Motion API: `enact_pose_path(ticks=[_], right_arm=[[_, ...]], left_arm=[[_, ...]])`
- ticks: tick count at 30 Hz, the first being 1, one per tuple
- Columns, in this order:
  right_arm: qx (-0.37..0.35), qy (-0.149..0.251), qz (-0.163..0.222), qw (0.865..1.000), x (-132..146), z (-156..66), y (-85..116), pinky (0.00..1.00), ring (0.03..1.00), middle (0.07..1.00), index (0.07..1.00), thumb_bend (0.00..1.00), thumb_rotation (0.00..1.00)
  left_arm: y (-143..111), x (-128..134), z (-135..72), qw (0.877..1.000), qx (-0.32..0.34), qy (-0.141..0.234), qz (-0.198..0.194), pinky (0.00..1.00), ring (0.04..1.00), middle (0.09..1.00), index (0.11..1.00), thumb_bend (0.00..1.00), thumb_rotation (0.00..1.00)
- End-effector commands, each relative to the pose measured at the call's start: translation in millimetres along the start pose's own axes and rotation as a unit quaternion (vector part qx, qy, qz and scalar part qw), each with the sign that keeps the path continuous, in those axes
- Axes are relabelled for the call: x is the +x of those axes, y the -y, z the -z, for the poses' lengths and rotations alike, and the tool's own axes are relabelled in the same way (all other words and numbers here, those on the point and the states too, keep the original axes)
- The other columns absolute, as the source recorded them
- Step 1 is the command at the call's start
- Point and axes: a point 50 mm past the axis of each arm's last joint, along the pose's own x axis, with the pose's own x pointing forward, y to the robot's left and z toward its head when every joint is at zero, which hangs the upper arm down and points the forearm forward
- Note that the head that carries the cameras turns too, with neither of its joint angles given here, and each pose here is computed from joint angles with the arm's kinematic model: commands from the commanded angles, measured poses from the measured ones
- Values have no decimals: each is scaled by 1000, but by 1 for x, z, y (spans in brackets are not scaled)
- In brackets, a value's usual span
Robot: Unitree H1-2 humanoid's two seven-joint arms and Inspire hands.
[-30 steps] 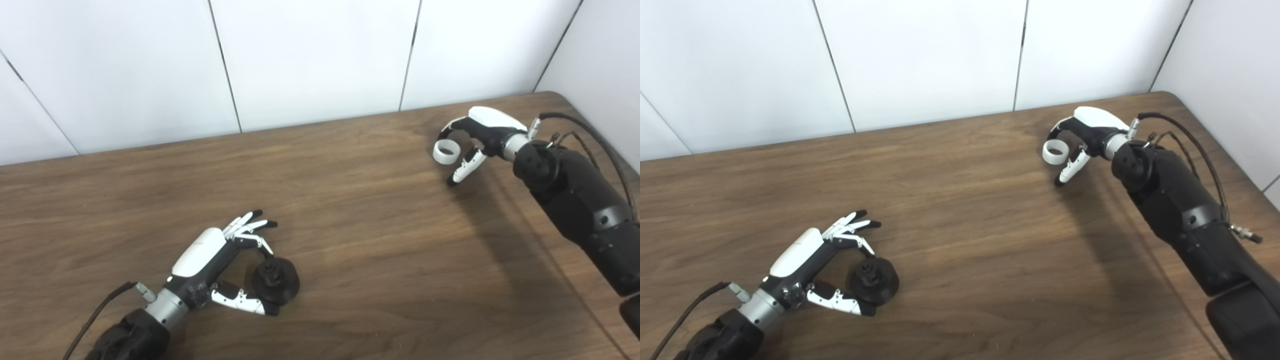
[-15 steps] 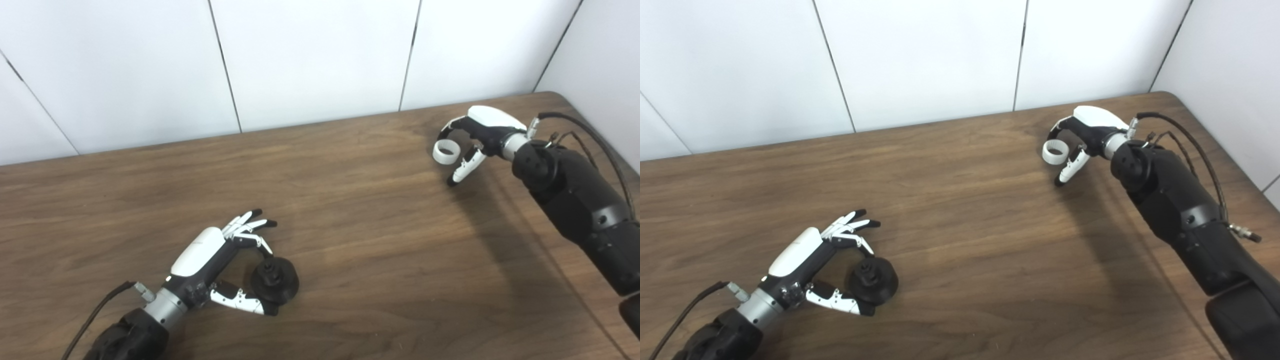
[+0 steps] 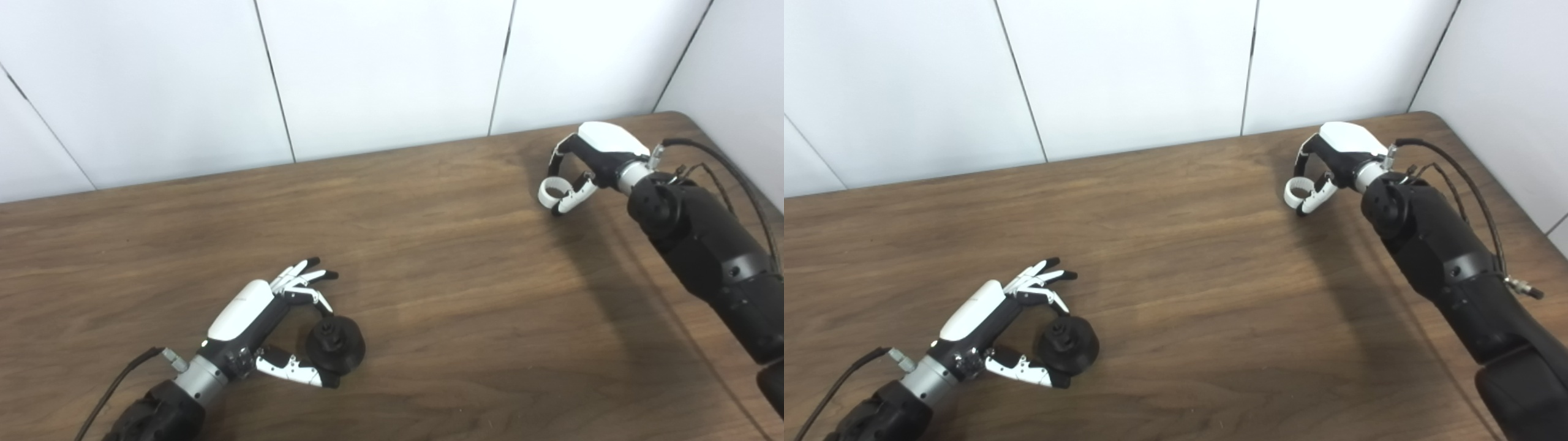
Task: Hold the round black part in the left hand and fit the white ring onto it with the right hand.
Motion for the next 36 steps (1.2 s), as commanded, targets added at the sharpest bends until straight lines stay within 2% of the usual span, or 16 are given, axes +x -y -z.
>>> enact_pose_path(ticks=[1, 13, 17, 22, 25, 29, 34, 36], right_arm=[[-14, 15, 49, 999, 3, -4, 29, 973, 932, 813, 487, 520, 127], [-28, 37, 64, 997, 1, -8, 39, 995, 937, 805, 487, 522, 129], [-37, 55, 66, 996, -2, -17, 45, 1000, 961, 821, 488, 522, 130], [-42, 109, 86, 989, -11, -41, 56, 1000, 999, 865, 488, 523, 131], [-46, 163, 107, 980, -20, -64, 62, 1000, 1000, 863, 486, 523, 131], [-36, 240, 130, 961, -37, -104, 71, 1000, 1000, 863, 485, 524, 131], [-9, 323, 140, 936, -60, -153, 82, 1000, 1000, 870, 485, 524, 132], [0, 346, 144, 927, -68, -166, 85, 1000, 1000, 865, 484, 525, 133]], left_arm=[[-19, 3, -7, 999, 16, 27, -23, 1000, 1000, 892, 483, 524, 51], [-23, 5, -5, 999, 16, 31, -25, 1000, 1000, 894, 483, 523, 51], [-20, 8, -2, 999, 13, 25, -22, 1000, 1000, 892, 483, 524, 51], [-14, 9, 1, 1000, 10, 15, -13, 1000, 1000, 894, 484, 524, 51], [-11, 10, 2, 1000, 12, 14, -10, 1000, 1000, 894, 484, 524, 51], [-6, 12, 4, 1000, 14, 14, -10, 1000, 1000, 891, 483, 524, 51], [2, 16, 9, 999, 53, 13, 1, 1000, 1000, 874, 483, 524, 53], [4, 18, 11, 998, 64, 13, 6, 1000, 1000, 874, 483, 524, 54]])
